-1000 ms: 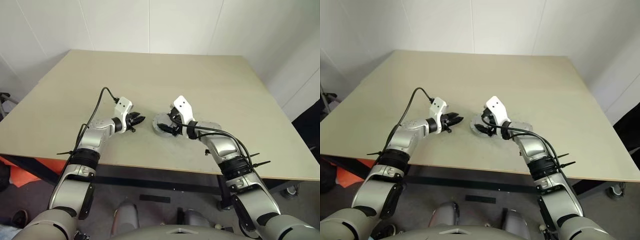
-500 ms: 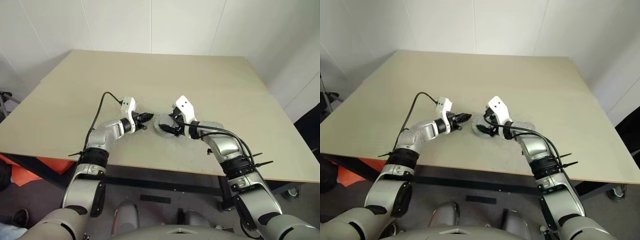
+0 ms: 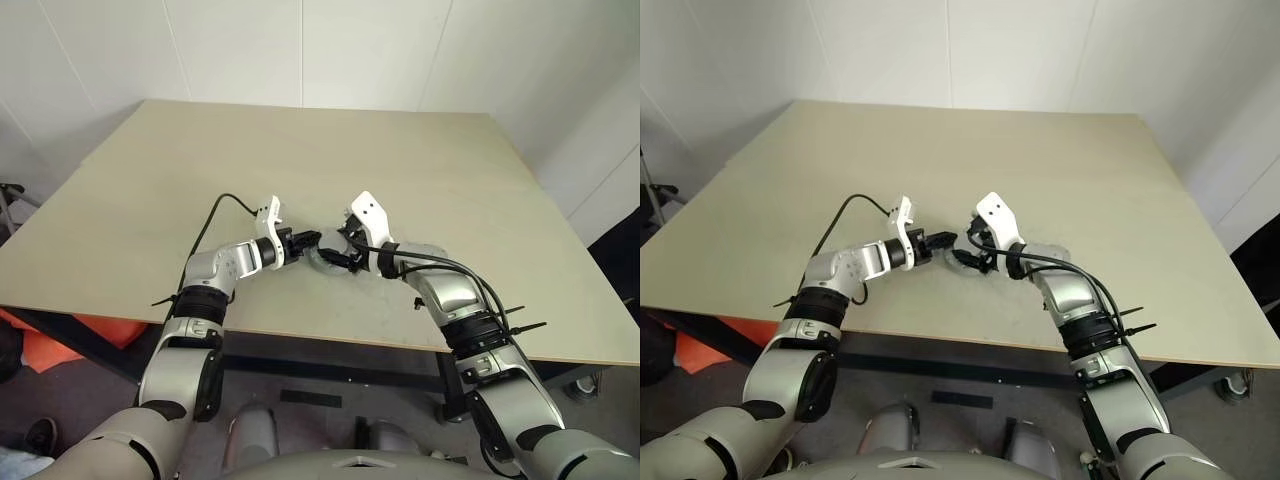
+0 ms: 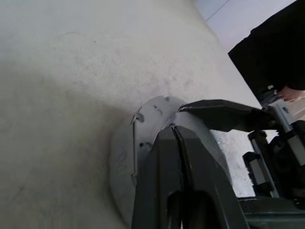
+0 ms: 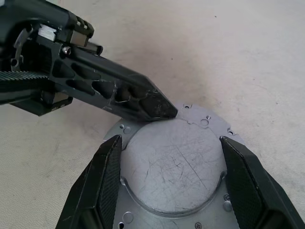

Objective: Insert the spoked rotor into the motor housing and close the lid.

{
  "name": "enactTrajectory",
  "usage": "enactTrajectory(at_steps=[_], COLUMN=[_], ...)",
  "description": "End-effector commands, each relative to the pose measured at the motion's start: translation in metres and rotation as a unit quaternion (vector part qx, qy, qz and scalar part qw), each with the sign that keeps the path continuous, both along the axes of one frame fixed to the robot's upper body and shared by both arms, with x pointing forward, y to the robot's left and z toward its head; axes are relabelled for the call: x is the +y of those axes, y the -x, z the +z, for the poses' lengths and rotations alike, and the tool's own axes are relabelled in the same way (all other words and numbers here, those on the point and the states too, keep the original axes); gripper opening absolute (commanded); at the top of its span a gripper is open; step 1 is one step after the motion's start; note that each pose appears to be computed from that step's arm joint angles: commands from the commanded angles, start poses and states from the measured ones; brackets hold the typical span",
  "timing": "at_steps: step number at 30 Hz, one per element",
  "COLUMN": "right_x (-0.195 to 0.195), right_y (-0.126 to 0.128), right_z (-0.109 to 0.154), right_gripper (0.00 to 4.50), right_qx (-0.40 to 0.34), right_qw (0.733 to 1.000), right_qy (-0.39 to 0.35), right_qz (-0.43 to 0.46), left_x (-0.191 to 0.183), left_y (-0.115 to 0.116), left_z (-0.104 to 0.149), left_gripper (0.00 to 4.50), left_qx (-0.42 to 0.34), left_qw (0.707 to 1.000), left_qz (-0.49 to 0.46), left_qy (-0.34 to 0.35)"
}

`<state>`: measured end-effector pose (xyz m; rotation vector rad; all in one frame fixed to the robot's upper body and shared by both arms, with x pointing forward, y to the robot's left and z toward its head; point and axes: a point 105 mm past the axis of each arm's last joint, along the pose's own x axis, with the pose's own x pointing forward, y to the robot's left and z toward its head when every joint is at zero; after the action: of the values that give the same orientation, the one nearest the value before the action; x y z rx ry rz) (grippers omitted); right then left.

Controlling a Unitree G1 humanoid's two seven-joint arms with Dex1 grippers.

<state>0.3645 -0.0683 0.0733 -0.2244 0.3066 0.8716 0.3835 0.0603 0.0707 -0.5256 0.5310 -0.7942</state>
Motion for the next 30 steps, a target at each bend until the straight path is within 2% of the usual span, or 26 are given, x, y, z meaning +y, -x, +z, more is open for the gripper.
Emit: enactTrajectory(at_steps=[1, 5, 12, 17, 20, 23, 26, 30], right_x=[-0.016, -0.017, -0.017, -0.017, -0.018, -0.018, -0.017, -0.016], right_y=[0.001, -0.002, -0.006, -0.006, -0.006, -0.005, -0.005, -0.005], right_z=[-0.019, -0.016, -0.012, -0.011, -0.011, -0.012, -0.012, -0.011], right_gripper=[3.11, 3.11, 3.11, 3.11, 3.11, 3.11, 3.11, 3.11], right_qx=[0.032, 0.030, 0.026, 0.026, 0.025, 0.025, 0.025, 0.023], right_qw=[0.999, 0.999, 0.999, 0.999, 0.999, 0.999, 0.999, 0.999], right_qy=[0.025, 0.024, 0.021, 0.021, 0.021, 0.022, 0.023, 0.023], right_qz=[-0.026, -0.030, -0.032, -0.033, -0.033, -0.032, -0.029, -0.028], left_x=[0.007, 0.007, -0.002, -0.002, 0.014, 0.019, 0.014, -0.001], left_y=[-0.001, 0.003, 0.012, 0.008, -0.008, -0.016, -0.015, -0.007], left_z=[-0.013, -0.020, -0.017, -0.007, 0.003, 0.019, 0.029, 0.027], left_gripper=[0.04, 0.04, 0.04, 0.04, 0.04, 0.04, 0.04, 0.04], left_qx=[0.012, 0.021, 0.040, 0.039, 0.002, -0.016, -0.018, 0.003], left_qw=[0.999, 0.998, 0.998, 0.999, 1.000, 0.998, 0.997, 0.996], left_qz=[0.005, -0.003, -0.033, -0.020, 0.029, 0.048, 0.037, 0.005], left_qy=[-0.052, -0.062, -0.036, 0.002, 0.003, 0.040, 0.071, 0.086])
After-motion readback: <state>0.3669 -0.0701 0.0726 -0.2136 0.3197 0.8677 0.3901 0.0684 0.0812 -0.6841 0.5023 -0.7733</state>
